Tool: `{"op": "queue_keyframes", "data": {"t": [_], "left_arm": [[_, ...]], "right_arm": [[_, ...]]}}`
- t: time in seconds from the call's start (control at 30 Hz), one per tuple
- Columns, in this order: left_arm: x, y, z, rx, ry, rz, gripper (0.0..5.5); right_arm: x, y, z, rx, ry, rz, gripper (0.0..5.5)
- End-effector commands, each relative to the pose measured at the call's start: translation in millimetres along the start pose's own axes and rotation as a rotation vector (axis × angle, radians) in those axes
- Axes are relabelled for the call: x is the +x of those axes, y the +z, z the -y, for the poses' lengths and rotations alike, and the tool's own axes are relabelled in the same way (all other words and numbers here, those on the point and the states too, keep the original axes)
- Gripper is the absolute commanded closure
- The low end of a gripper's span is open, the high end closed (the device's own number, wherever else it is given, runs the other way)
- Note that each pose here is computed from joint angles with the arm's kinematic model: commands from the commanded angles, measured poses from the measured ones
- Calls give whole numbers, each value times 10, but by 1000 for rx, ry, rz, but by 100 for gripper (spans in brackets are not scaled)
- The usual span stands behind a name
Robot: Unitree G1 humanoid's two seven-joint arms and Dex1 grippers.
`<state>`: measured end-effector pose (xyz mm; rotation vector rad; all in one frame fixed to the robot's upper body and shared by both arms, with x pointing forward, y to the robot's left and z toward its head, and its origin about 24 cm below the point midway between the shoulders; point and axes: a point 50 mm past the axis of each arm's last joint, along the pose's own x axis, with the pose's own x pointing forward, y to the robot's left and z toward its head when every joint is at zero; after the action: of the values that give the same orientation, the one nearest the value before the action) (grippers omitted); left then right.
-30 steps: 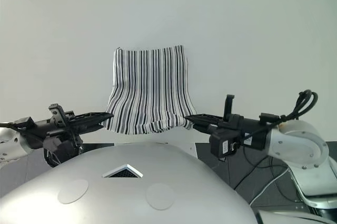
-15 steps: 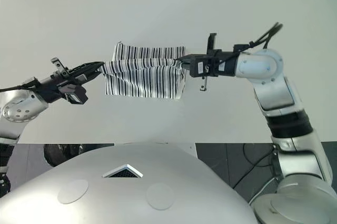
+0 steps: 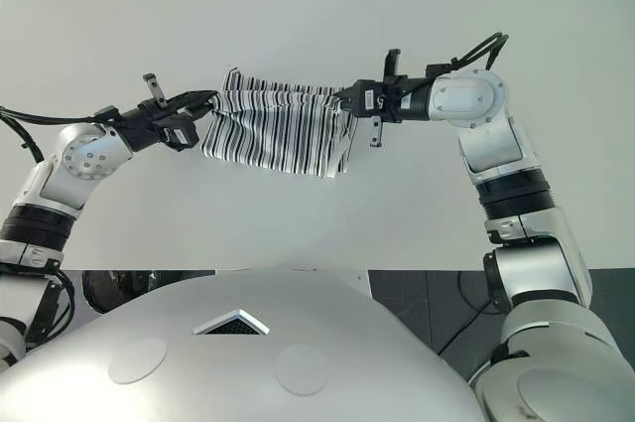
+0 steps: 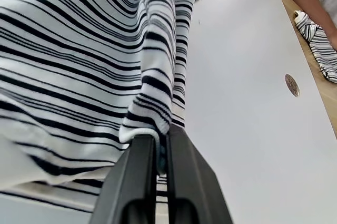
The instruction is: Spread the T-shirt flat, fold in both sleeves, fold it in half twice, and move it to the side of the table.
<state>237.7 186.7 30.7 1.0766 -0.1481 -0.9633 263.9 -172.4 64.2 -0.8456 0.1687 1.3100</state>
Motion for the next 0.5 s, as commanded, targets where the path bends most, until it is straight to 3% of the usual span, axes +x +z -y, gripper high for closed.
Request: {"op": "queue_keyframes", "data": {"t": [0.03,0.17,0.3,0.43,0.5], "left_arm": [[76,-31,44,-22,-48,-2,459],[93,-50,42,-33,-27,-8,394],[132,-134,-181,-118,179,-48,338],[50,-171,-508,-249,428,-33,266],[-14,-159,-644,-325,536,-1,258]], "right_arm": [[52,19,14,25,-15,23,489],[105,-25,-38,70,-15,27,414],[107,-122,-22,133,-115,27,350],[74,-357,57,227,-252,-71,272],[52,-481,42,259,-294,-129,235]]}}
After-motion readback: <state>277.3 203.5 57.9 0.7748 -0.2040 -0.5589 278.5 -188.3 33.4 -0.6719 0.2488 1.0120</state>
